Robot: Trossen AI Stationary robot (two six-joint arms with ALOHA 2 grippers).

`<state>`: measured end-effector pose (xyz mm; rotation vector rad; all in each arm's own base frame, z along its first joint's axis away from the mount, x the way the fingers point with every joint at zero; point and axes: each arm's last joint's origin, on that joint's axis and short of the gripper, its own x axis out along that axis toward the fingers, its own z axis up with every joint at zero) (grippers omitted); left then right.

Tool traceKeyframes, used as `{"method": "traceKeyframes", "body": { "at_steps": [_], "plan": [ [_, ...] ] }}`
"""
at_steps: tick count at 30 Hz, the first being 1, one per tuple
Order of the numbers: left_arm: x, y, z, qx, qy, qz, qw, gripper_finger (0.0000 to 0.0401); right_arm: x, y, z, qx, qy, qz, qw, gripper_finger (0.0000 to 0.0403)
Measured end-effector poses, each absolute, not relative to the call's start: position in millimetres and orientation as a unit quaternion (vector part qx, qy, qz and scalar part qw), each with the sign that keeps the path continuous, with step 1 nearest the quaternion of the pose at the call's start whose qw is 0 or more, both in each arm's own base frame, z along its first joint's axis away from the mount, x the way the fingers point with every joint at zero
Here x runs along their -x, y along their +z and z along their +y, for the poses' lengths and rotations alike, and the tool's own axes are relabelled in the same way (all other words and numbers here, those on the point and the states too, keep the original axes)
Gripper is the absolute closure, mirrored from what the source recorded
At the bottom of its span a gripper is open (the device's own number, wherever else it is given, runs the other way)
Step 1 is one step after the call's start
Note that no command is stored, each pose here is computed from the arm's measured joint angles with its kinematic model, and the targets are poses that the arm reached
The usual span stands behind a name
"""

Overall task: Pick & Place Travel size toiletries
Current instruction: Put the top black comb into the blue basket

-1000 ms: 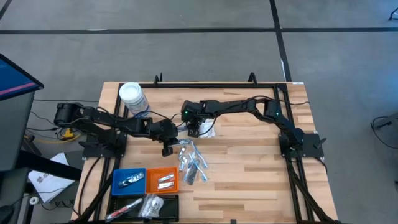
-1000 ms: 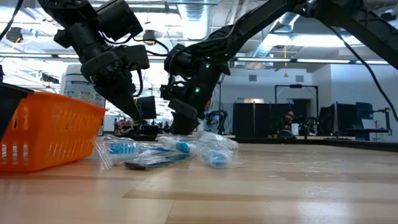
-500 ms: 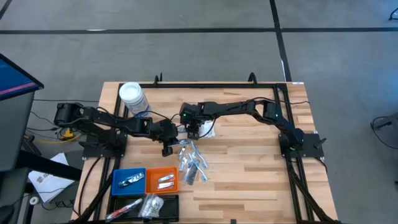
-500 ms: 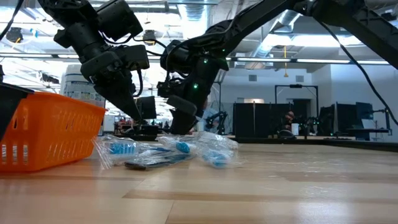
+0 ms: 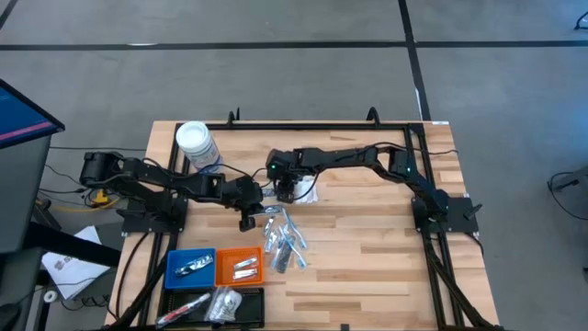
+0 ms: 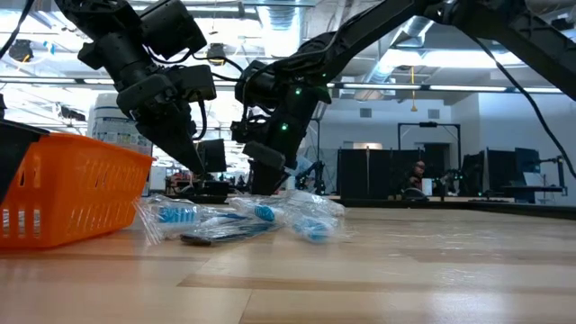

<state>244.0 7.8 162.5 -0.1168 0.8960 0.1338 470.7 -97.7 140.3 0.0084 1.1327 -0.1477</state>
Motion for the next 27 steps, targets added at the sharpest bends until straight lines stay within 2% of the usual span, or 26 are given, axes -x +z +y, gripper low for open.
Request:
{"method": "traceKeyframes", "body": {
  "at_steps": [23, 27],
  "plan": [
    [-244.1, 162.5, 7.8, 0.055, 0.065, 0.432, 0.898, 0.0399, -470.4, 136.4, -95.4, 0.001, -0.065, 0.54, 0.839, 0.028],
    [-244.0, 162.7, 10.1, 0.037, 0.102, 0.428, 0.897, 0.0399, -469.9, 136.2, -95.7, 0.001, -0.065, 0.542, 0.838, 0.028]
  ]
}}
